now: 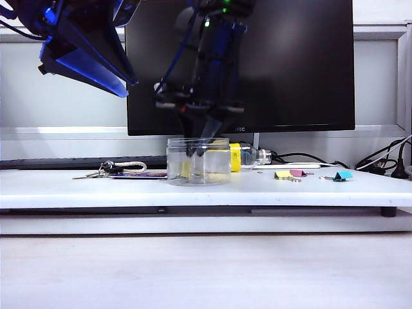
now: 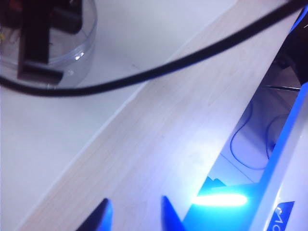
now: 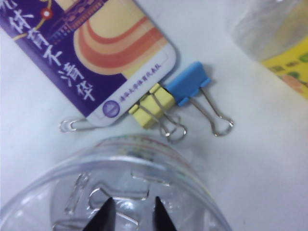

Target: Take the clips out of the round transparent plastic box and place them on the table.

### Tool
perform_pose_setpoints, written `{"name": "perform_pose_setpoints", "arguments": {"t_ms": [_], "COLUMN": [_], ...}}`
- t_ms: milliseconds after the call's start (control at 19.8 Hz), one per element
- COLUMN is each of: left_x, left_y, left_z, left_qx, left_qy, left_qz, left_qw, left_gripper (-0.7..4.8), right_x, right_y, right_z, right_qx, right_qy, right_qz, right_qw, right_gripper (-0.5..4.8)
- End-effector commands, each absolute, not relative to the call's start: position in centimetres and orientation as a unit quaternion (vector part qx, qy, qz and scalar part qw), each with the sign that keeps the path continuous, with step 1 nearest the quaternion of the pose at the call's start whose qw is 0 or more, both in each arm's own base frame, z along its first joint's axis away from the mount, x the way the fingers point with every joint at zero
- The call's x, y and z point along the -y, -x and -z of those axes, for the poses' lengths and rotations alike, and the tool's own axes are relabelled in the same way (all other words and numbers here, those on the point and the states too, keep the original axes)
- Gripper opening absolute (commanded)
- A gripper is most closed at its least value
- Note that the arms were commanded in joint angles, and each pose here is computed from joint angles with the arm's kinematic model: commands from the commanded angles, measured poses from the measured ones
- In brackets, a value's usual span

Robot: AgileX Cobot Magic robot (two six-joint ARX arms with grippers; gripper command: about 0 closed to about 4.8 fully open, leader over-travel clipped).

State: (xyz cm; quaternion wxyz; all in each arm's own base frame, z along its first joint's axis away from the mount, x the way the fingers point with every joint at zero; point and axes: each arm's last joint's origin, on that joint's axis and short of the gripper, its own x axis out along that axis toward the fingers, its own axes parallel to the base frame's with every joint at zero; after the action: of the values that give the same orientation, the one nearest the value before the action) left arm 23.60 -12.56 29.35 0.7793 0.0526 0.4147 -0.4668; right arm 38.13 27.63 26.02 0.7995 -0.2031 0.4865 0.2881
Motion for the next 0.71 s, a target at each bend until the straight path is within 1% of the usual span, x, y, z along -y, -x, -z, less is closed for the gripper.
{"name": "perform_pose_setpoints", "arguments": {"t_ms": [51, 152, 202, 253, 303, 505, 707], "left_x": [12.5, 12.5, 12.5, 12.5, 12.6, 12.6, 12.6], "left_y": [-23.5, -23.5, -23.5, -23.5, -23.5, -23.6, -23.6], "left_z": [-29.4, -29.4, -29.4, -29.4, -29.4, -29.5, -29.5], "left_qx": [-0.413, -0.413, -0.413, -0.413, -0.412, -0.409, -0.409], "left_qy": [-0.052, -0.052, -0.052, -0.052, -0.052, -0.054, -0.054], "left_qz": [0.47, 0.47, 0.47, 0.47, 0.47, 0.471, 0.47], "left_qw": [0.779, 0.779, 0.779, 0.779, 0.779, 0.78, 0.78], "left_gripper": [1.42, 1.42, 1.42, 1.42, 1.42, 1.42, 1.42], "right_x": [-28.0, -28.1, -28.2, -28.3, -28.4, -28.8, -29.2], "right_y": [-38.4, -38.6, -38.7, -38.7, -38.7, -39.1, -39.6], "right_z": [-25.8, -25.5, -25.4, -25.3, -25.3, -25.0, -22.6], "right_qx": [-0.473, -0.467, -0.465, -0.464, -0.464, -0.45, -0.477], "right_qy": [0.207, 0.214, 0.216, 0.215, 0.21, 0.197, 0.193], "right_qz": [-0.305, -0.314, -0.316, -0.318, -0.326, -0.333, -0.324], "right_qw": [0.8, 0.798, 0.798, 0.798, 0.797, 0.805, 0.794], "right_gripper": [1.22, 1.22, 1.33, 1.76, 2.05, 2.11, 2.06]}}
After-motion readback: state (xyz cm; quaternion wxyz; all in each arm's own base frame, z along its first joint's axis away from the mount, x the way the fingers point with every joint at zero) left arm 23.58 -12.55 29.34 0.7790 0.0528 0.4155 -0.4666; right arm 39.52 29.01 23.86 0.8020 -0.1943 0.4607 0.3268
